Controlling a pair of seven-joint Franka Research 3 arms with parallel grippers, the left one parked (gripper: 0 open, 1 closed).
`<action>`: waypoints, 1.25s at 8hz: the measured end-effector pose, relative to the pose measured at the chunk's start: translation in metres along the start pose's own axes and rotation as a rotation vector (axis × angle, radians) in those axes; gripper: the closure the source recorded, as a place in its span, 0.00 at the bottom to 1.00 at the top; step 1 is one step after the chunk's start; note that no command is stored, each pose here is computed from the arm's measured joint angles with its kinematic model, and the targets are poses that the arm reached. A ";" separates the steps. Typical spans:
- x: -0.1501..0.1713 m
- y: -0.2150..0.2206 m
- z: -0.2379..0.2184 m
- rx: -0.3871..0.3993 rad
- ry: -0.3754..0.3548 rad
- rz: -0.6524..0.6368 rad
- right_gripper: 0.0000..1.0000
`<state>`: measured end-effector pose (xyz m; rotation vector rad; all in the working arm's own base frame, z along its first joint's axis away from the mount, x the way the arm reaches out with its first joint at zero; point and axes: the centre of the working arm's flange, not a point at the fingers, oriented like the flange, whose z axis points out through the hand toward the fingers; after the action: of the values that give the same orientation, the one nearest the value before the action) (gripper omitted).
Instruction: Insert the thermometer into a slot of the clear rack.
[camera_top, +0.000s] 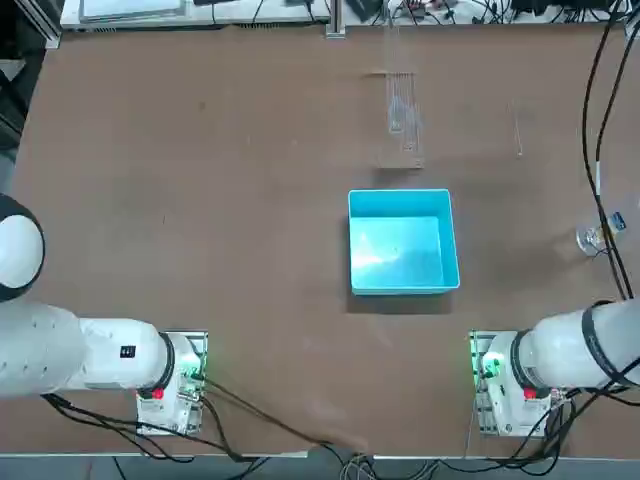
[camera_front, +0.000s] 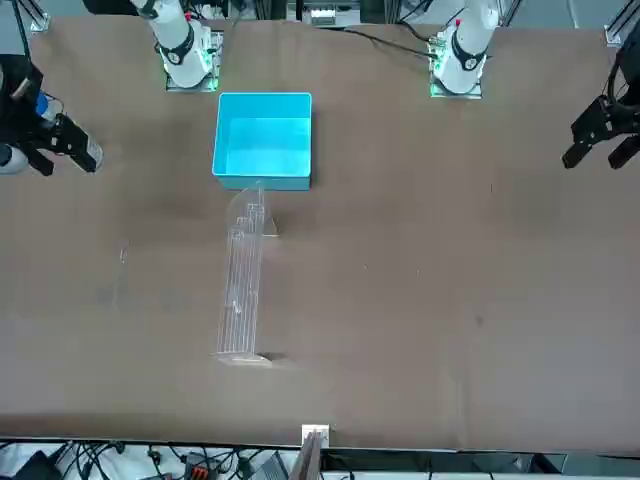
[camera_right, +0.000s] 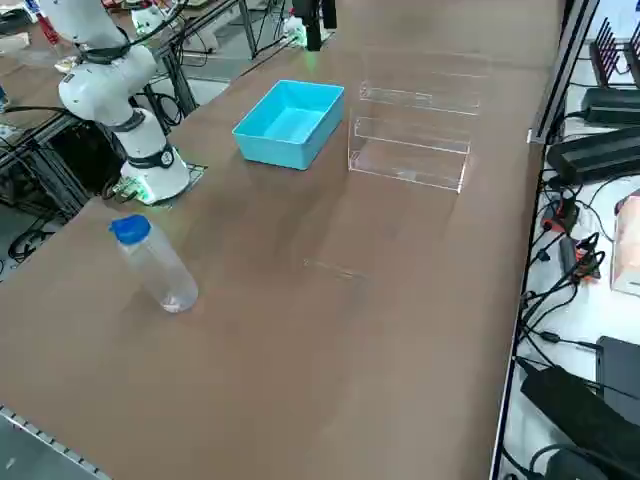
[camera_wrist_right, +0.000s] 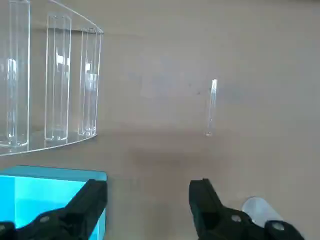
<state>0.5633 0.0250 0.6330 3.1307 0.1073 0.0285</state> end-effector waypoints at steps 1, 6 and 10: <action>0.000 0.000 0.000 0.000 -0.001 0.000 0.00; 0.000 0.002 0.001 0.000 -0.004 0.003 0.00; 0.022 0.052 0.049 0.005 -0.049 0.087 0.00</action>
<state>0.5893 -0.0261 0.5845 3.1364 -0.0295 -0.0473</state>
